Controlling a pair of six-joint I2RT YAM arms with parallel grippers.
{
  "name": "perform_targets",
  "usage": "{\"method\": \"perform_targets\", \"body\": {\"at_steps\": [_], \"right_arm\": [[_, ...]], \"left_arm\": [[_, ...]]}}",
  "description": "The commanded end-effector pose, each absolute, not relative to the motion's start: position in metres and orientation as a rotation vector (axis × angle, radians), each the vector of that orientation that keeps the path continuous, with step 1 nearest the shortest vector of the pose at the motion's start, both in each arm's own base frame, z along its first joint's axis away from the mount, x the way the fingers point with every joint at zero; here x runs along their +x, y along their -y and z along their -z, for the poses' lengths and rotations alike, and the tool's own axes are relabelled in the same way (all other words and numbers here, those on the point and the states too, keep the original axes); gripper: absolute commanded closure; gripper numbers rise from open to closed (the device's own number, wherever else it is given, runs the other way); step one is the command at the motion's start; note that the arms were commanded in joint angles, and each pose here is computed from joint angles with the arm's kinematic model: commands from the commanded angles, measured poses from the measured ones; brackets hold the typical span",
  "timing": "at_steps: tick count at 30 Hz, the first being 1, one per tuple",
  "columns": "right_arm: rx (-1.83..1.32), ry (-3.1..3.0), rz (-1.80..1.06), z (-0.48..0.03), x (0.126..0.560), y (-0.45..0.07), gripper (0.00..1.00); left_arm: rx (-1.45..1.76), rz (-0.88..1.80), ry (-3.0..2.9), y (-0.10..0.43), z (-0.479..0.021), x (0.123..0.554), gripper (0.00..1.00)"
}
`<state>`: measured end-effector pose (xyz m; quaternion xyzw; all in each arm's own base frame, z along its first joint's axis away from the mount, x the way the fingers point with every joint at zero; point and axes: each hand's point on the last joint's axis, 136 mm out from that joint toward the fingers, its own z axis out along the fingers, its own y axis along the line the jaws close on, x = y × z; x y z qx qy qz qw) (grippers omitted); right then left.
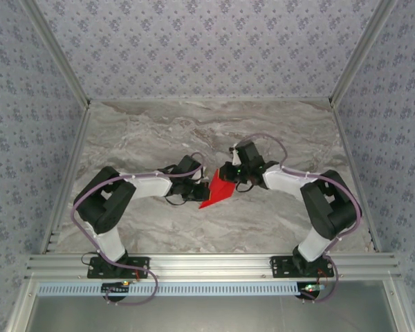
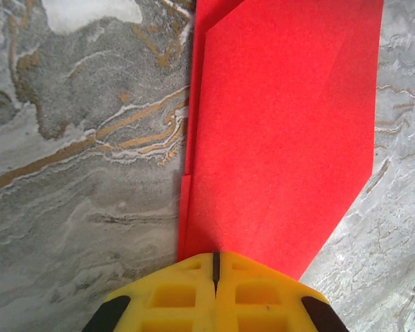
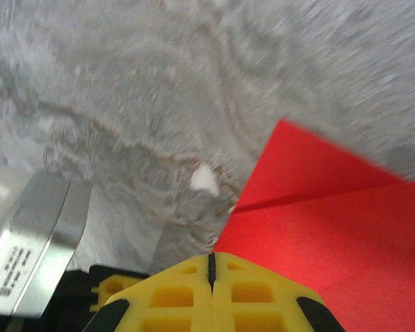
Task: Fold a paper plane with a square sheet of paper (pick it up from the middle)
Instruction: Fourth fold the wing at the center of the table.
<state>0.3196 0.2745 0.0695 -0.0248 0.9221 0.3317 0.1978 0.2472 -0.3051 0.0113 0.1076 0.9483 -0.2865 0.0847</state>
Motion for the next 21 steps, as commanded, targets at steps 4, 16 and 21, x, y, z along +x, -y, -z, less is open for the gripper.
{"method": "perform_targets", "body": {"at_steps": [4, 16, 21], "right_arm": [[-0.053, -2.673, -0.96, -0.035, 0.312, -0.293, 1.0], [0.263, -2.674, -0.797, -0.005, 0.362, -0.189, 1.0], [0.212, -2.614, -0.751, -0.036, 0.374, -0.172, 1.0]], "left_arm": [[0.276, 0.431, -3.146, 0.239, 0.061, 0.191, 1.0], [0.285, 0.437, -3.155, 0.236, 0.063, 0.183, 1.0], [0.278, 0.454, -3.144, 0.24, 0.061, 0.185, 1.0]]}}
